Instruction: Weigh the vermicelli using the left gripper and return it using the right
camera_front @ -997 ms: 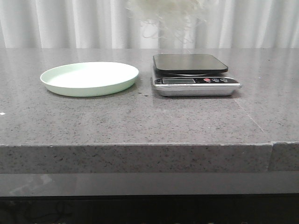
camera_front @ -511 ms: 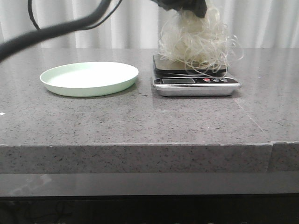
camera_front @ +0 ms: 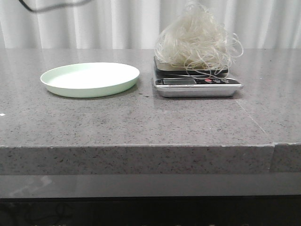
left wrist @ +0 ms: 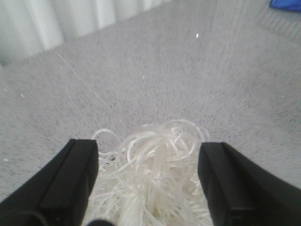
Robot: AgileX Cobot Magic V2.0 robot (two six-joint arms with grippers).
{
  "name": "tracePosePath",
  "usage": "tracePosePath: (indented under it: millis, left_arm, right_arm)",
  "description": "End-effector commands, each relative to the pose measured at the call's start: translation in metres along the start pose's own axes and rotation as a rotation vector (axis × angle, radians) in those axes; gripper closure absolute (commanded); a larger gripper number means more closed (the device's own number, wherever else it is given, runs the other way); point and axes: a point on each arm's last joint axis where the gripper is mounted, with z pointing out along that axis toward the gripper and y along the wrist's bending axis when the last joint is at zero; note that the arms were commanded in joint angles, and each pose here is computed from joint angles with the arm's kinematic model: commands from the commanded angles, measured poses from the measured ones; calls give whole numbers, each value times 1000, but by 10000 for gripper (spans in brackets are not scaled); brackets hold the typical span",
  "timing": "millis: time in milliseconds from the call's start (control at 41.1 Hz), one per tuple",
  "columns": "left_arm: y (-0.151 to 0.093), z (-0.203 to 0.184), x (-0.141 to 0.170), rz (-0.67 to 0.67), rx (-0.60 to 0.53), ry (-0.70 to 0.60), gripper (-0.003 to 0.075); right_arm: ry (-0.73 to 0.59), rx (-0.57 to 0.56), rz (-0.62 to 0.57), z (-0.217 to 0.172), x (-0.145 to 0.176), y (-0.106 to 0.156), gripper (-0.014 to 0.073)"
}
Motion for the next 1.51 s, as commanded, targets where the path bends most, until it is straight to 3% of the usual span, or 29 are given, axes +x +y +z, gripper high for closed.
tracePosePath:
  millis: [0, 195, 414, 1241, 1484]
  left_arm:
    - [-1, -71, -55, 4, -5, -191, 208]
    - [-4, -128, -71, 11, 6, -175, 208]
    - [-6, -171, -54, 10, 4, -174, 208]
    - [-14, -320, 91, 7, -3, -221, 208]
    - [-15, -338, 122, 8, -4, -238, 208]
  right_arm:
    - [-82, 0, -5, -5, -13, 0, 48]
    - [-82, 0, -5, -5, -13, 0, 48]
    - [-82, 0, -5, -5, -13, 0, 48]
    - [-99, -1, -5, -3, -16, 0, 48]
    - [-106, -53, -52, 9, -22, 10, 48]
